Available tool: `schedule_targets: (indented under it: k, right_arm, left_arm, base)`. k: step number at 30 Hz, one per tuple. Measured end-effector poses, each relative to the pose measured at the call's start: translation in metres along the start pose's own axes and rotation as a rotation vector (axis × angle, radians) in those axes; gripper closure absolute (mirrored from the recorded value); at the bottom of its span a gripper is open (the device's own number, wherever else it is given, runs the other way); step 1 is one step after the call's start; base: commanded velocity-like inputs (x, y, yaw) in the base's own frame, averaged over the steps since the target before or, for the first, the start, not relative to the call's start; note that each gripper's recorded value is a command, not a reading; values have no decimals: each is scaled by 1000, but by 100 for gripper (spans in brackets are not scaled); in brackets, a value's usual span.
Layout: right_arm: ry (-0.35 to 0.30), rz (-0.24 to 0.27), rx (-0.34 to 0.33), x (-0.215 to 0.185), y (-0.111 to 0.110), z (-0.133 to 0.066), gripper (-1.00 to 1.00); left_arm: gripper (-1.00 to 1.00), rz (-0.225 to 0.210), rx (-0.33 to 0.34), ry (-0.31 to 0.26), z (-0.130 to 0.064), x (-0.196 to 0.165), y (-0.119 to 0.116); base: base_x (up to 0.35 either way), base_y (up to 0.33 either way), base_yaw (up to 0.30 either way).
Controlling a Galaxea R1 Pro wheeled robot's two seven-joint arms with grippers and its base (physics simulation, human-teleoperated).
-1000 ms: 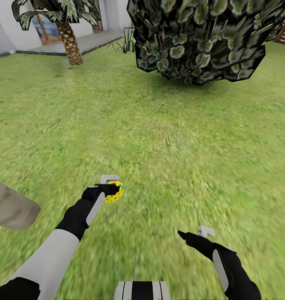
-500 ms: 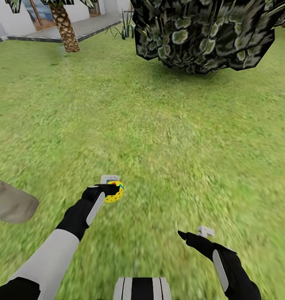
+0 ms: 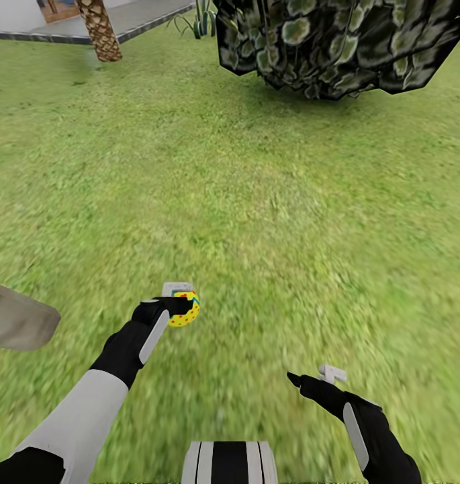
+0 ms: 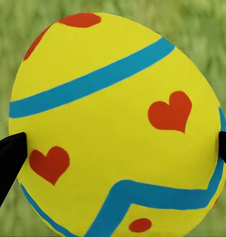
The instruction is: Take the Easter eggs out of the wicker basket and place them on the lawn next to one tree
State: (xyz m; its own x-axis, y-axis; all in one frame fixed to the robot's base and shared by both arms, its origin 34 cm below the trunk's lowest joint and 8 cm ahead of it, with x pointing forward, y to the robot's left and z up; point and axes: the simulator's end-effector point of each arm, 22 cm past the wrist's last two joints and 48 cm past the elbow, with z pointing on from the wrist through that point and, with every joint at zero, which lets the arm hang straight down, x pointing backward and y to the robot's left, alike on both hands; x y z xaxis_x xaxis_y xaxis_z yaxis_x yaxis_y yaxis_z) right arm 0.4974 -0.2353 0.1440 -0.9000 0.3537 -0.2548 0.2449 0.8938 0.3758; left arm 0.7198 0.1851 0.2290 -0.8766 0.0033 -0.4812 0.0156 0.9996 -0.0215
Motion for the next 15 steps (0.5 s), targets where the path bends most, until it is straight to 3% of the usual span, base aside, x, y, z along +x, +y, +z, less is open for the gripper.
schedule_targets:
  k: [15]
  right_arm:
    - [55,16,23,27,-16,15,-100]
  left_arm:
    - [100,-1,-1,61,27,34,1]
  base:
    - [0,0,0]
